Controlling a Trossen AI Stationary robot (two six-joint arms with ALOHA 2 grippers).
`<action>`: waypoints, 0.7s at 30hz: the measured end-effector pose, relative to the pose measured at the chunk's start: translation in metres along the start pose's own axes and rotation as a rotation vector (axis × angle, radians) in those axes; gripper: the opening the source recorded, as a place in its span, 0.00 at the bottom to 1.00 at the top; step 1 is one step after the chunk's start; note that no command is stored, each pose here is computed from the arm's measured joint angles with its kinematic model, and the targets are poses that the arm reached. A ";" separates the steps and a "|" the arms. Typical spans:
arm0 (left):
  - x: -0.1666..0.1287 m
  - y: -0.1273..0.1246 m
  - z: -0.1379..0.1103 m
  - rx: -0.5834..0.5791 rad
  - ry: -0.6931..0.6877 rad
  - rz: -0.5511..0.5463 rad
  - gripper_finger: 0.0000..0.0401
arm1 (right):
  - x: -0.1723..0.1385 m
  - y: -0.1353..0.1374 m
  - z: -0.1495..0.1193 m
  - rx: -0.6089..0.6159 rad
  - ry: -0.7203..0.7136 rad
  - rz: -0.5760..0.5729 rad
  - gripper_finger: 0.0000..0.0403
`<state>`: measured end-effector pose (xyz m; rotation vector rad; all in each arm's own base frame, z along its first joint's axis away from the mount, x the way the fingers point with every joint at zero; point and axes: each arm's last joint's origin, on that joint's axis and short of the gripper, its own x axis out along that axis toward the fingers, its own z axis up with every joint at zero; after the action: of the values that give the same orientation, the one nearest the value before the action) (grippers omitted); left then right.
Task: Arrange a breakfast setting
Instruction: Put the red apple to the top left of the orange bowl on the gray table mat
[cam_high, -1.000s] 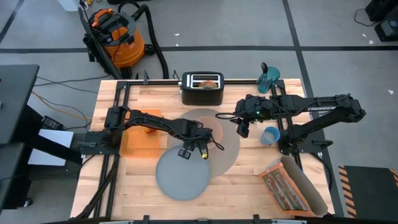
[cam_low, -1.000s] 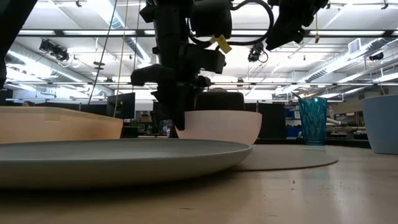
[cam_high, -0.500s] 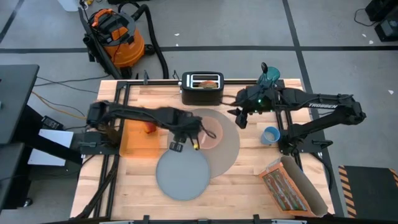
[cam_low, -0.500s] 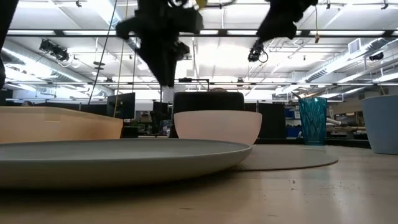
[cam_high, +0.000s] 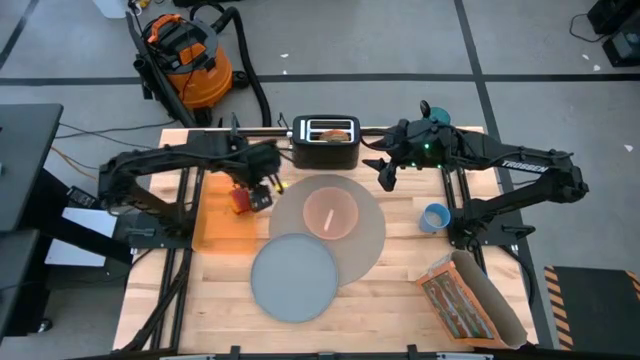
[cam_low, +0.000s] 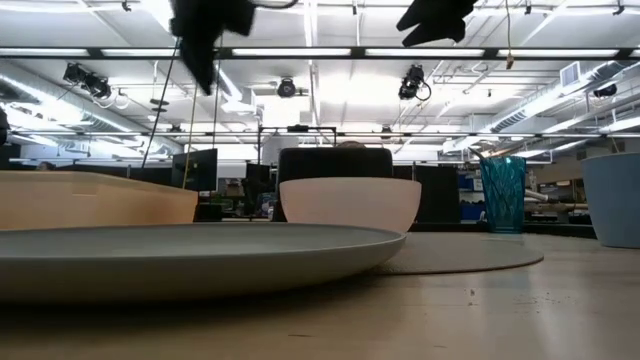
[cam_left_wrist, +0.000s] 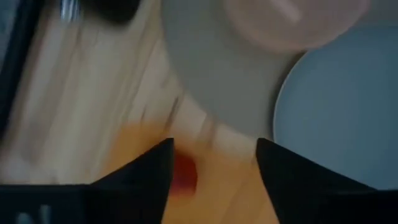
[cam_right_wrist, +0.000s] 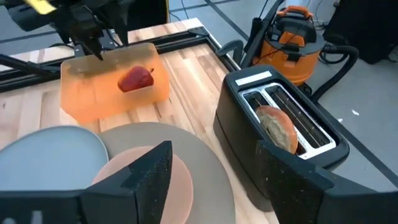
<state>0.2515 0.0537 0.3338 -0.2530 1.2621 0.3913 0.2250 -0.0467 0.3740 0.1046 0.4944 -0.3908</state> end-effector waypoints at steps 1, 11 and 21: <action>0.001 0.004 -0.008 -0.049 0.013 0.002 0.65 | 0.000 0.000 0.000 0.006 0.000 0.000 0.61; 0.053 0.055 -0.093 -0.931 0.064 0.224 0.74 | 0.000 -0.001 0.000 0.051 -0.008 -0.029 0.62; 0.110 0.085 -0.101 -1.299 -0.058 0.221 0.67 | 0.001 -0.004 0.003 0.058 -0.038 -0.056 0.62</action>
<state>0.1553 0.1072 0.2014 -1.1856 0.8151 1.3743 0.2257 -0.0509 0.3764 0.1398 0.4489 -0.4613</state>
